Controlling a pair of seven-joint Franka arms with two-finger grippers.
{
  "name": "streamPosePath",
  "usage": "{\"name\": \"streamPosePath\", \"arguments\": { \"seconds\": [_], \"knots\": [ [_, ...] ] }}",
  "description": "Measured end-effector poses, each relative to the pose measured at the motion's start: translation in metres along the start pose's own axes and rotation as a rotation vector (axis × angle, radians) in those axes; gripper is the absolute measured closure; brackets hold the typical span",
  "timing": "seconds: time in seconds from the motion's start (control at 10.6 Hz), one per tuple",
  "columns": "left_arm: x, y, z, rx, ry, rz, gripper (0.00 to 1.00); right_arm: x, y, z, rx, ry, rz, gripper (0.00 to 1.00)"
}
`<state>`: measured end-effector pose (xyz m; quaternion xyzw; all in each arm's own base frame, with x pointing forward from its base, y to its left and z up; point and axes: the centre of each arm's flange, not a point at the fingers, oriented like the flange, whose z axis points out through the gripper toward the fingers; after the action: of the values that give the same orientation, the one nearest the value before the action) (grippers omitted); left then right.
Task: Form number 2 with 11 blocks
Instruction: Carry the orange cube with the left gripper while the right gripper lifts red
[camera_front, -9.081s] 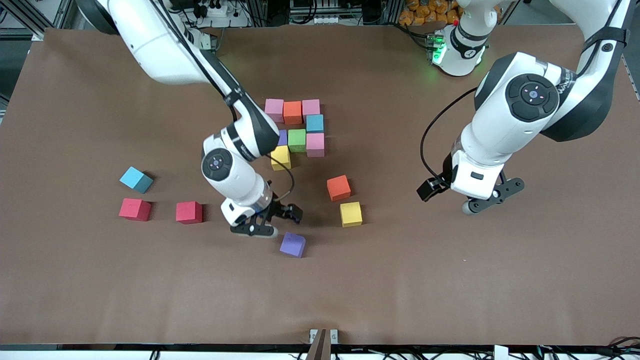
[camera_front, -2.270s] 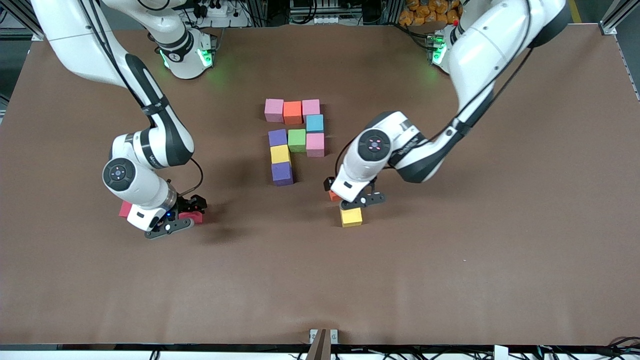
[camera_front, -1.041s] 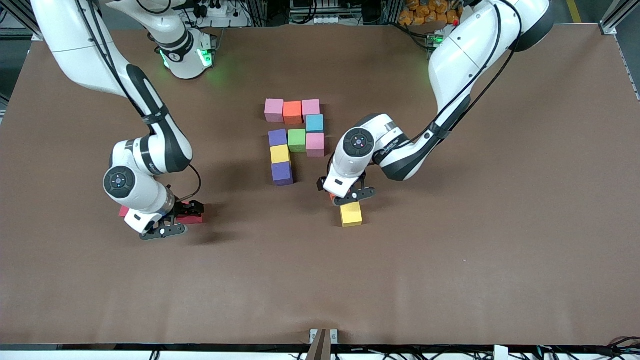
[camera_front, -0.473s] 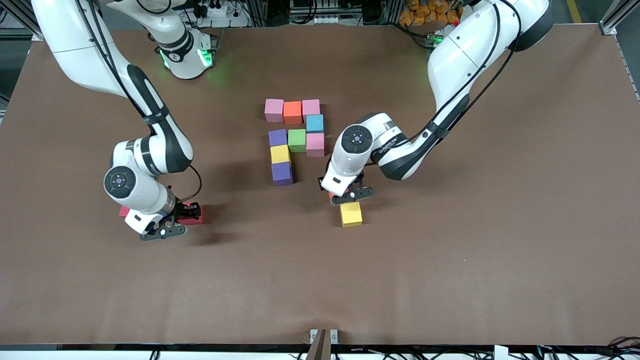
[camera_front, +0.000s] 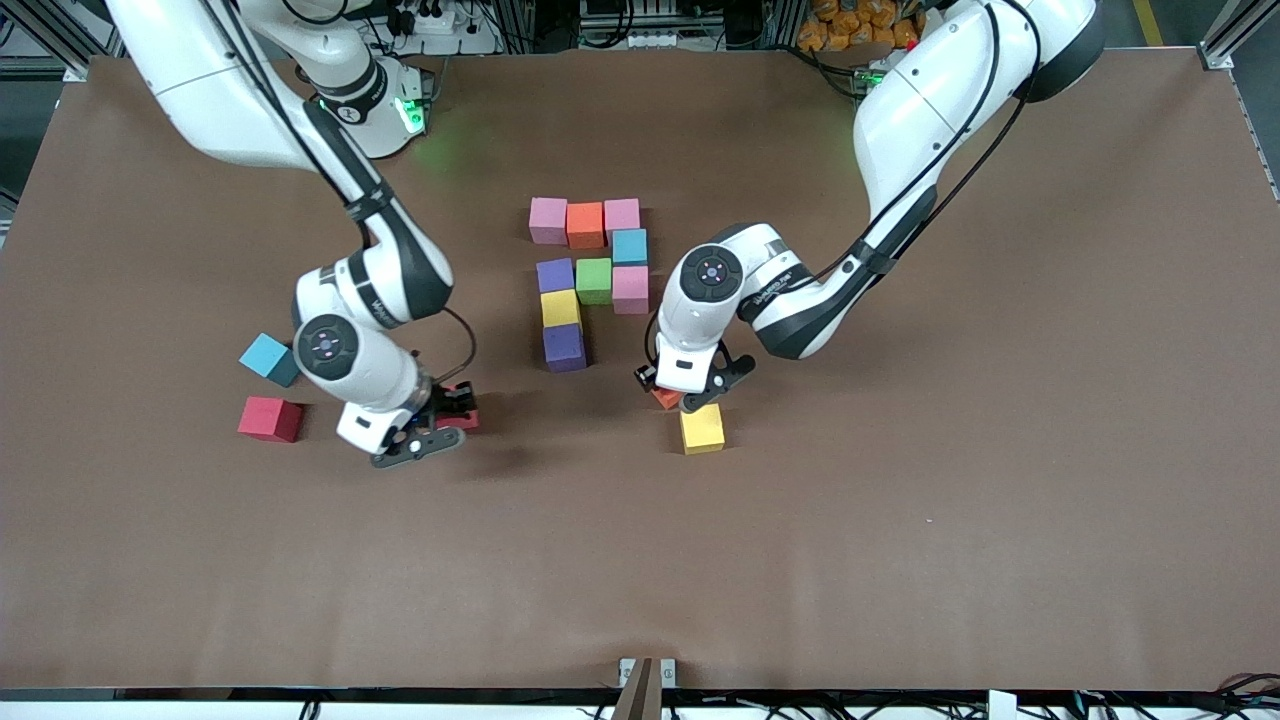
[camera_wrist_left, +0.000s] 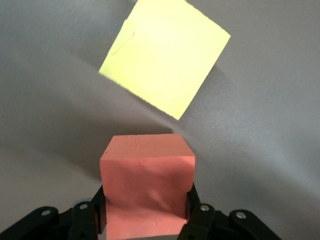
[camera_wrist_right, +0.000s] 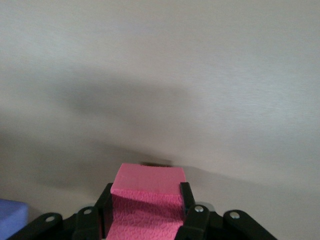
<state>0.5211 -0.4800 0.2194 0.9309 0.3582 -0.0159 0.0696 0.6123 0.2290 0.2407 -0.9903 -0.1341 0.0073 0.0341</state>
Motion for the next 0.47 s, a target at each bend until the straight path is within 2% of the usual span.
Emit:
{"name": "streamPosePath", "arguments": {
  "seconds": [0.19,0.47],
  "knots": [
    [-0.015,0.005,-0.003,-0.010,-0.003,-0.183,0.40,0.000,-0.031,-0.004,0.006,0.001,0.012,0.44],
    [-0.035,0.022,-0.021,-0.057,-0.013,-0.431,0.40,-0.002,-0.106,-0.019,0.040,0.030,-0.068,0.44]
  ]
}}
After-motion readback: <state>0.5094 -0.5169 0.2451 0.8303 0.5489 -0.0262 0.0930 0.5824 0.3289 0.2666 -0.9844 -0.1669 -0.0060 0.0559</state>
